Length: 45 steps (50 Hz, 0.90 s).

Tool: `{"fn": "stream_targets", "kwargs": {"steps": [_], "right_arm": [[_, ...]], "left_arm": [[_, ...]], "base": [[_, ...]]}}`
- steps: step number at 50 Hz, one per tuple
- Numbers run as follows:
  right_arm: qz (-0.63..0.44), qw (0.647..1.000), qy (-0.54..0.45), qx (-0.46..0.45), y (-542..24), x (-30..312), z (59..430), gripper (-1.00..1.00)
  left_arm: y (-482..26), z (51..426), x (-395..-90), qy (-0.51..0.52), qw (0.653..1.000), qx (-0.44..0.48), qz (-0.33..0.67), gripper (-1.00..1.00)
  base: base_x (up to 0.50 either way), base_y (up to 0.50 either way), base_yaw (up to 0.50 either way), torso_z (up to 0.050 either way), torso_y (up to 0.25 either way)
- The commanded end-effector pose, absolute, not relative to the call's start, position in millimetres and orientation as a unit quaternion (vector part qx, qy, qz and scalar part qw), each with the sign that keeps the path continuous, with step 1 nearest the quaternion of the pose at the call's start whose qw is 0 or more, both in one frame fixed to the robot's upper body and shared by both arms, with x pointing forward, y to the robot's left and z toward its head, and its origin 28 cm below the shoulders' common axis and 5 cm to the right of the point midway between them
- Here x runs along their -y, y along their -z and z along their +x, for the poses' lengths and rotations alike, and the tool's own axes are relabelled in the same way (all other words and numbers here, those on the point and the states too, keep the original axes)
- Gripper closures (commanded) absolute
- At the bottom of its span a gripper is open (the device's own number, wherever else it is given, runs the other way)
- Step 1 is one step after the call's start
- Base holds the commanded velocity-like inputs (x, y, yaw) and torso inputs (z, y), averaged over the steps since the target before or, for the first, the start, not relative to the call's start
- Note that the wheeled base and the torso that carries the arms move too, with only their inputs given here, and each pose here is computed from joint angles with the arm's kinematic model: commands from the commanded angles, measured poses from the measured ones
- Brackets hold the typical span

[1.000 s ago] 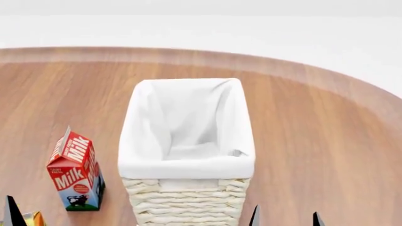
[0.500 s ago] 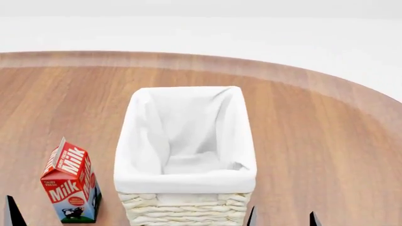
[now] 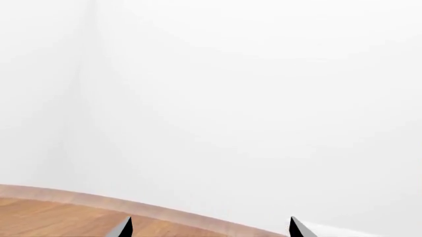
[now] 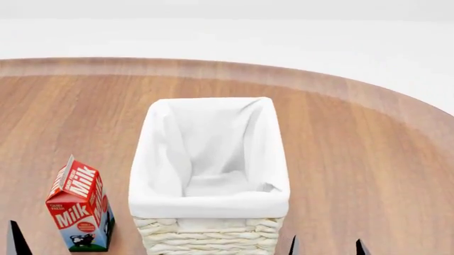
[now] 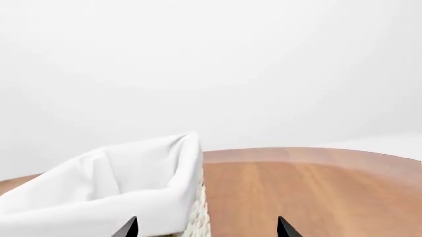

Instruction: Pick up the alphabet soup, and put it in the basket.

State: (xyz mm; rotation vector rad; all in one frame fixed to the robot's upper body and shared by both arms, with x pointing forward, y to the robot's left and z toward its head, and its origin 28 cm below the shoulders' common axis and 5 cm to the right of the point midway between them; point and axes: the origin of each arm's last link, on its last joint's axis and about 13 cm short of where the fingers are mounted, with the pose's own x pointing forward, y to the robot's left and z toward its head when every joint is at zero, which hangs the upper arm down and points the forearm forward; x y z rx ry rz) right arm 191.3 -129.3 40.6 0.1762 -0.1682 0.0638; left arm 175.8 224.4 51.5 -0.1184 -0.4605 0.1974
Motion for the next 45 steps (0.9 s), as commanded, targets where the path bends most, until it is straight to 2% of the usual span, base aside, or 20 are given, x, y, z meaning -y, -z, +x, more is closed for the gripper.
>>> {"fn": "stream_targets", "kwargs": {"steps": [1,13,45], "right_arm": [[0.111,0.985,-0.123,0.051,-49,146,185,-1.00],[0.119,0.957,-0.264,0.030,-52,142,167,-1.00],[0.025,0.913,-0.408,-0.001,-42,125,146,-1.00]], "left_arm": [[-51,177,-224,-0.099,0.967,0.226,-0.057,-1.00],[-52,177,-224,-0.100,0.967,0.227,-0.057,-1.00],[-51,177,-225,-0.100,0.967,0.227,-0.056,-1.00]], "base": [[0.00,0.00,0.00,0.000,0.000],[0.00,0.00,0.00,0.000,0.000],[0.00,0.00,0.00,0.000,0.000]]}}
